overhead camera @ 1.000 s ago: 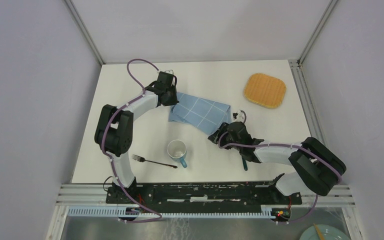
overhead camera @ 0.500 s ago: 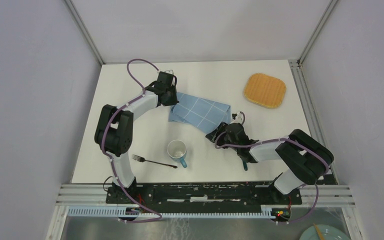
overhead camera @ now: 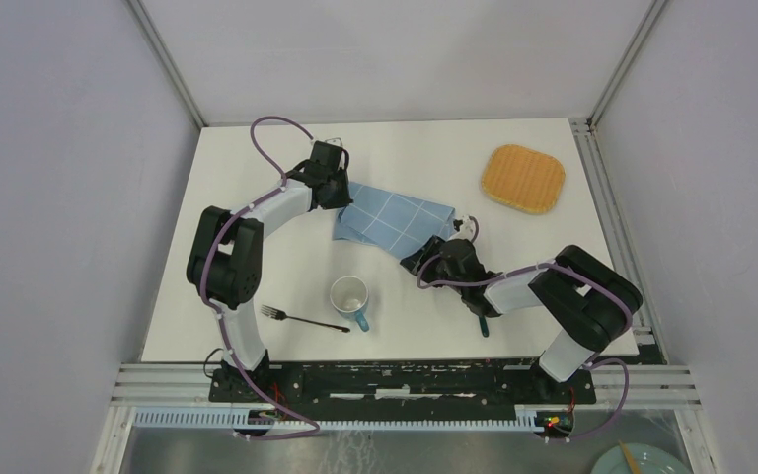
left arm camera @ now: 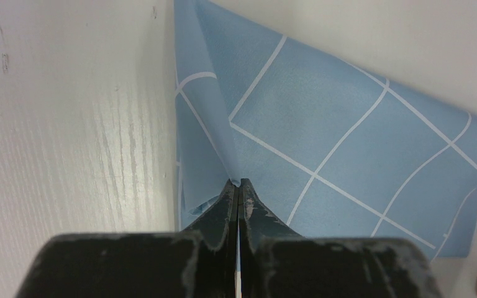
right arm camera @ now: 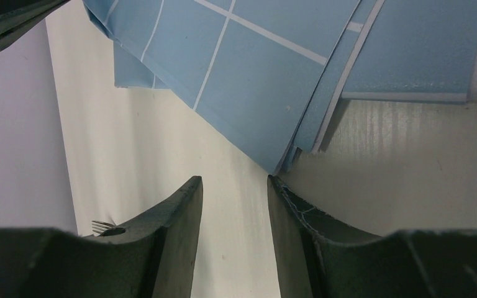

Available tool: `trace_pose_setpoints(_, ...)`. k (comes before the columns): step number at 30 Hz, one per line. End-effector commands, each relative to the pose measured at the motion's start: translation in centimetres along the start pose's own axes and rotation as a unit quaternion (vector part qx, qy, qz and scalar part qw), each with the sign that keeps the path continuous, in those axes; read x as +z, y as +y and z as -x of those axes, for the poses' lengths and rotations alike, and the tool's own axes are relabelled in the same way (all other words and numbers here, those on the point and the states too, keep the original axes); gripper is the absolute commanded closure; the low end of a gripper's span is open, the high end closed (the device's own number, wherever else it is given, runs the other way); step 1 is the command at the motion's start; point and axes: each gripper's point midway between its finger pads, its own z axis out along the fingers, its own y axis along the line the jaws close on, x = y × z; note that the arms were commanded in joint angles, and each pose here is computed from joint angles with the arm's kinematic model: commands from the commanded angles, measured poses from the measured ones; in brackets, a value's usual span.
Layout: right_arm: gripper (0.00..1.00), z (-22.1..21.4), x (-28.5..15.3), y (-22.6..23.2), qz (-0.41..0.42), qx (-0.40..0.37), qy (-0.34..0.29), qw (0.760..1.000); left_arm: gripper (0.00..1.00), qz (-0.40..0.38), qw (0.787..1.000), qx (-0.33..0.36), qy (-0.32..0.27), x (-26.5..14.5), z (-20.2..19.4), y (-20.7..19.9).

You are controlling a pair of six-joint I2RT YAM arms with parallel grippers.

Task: Set the dinner table for one person
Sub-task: Adjust the napkin at the center of the board.

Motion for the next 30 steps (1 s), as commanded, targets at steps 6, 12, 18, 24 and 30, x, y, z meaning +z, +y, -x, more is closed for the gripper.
trace_pose_setpoints(6,0.5,0.1,-1.1,-2.3,-0.052,-0.02,0.0,0.998,0.98,-0.009,1.0,0.006,-0.013,-0.6,1.4,-0.5)
trace_pose_setpoints(12,0.5,0.7,-2.0,-3.4,-0.078,-0.041,-0.01,0.996,0.98,-0.01,1.0,0.005,-0.011,-0.5,1.2,-0.5)
trace_pose_setpoints(18,0.5,0.3,-1.1,-4.0,-0.083,-0.04,-0.007,0.996,0.98,-0.01,1.0,0.007,-0.012,-0.5,1.2,-0.5)
trace_pose_setpoints(24,0.5,0.0,-0.1,-4.6,-0.089,-0.038,-0.005,0.995,0.98,-0.008,1.0,0.01,-0.012,-0.6,1.4,-0.4)
trace_pose_setpoints(30,0.5,-0.6,0.7,-4.9,-0.091,-0.036,0.005,0.995,0.98,-0.009,1.0,0.01,-0.011,-0.6,1.4,-0.5)
